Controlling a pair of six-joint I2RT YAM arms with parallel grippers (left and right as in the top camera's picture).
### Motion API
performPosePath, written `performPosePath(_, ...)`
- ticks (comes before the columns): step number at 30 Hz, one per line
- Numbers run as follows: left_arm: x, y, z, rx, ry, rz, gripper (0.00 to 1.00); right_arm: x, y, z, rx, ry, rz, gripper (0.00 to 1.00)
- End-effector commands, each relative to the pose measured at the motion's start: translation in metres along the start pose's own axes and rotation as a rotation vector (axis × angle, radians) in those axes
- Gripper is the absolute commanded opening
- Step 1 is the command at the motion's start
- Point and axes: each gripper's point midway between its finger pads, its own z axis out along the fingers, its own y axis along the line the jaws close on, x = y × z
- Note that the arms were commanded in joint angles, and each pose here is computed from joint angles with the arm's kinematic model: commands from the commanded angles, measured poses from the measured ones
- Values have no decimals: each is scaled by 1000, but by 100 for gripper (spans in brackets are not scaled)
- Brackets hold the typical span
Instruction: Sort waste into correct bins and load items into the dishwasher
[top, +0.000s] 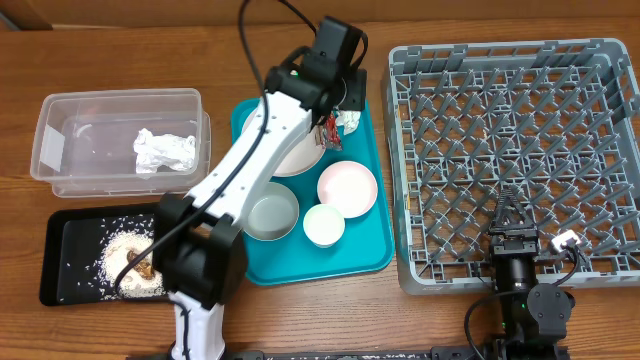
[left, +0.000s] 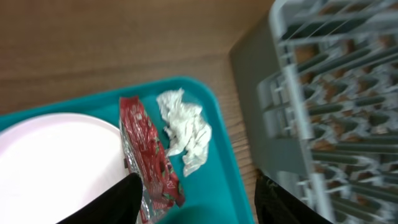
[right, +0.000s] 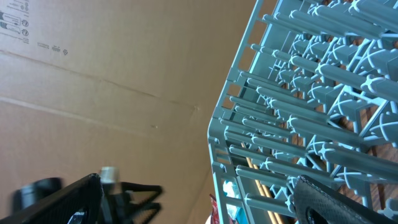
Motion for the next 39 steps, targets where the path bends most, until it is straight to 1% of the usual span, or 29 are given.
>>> performPosePath(1,23,9,40,-46,73,6,62,-2,-2,0,1,-17,-11,100)
performPosePath(4,35,12,59,-58,107,36,57,-2,-3,0,2,-17,-11,100)
performPosePath(10,37,17,73,-82,100,58,57,-2,-2,0,1,-17,-11,100)
performPosePath(17,41,14,85,-80,103,64,57,-2,-3,0,2,-17,-11,100)
performPosePath(25,45,14,110,-73,90,67,57,-2,-3,0,2,-17,-11,100)
performPosePath(32,44,14,113,-73,79,69,57,-2,-3,0,2,-17,-11,100)
performPosePath(39,45,11,113,-64,82,72,51,-2,-2,0,1,-17,-11,100)
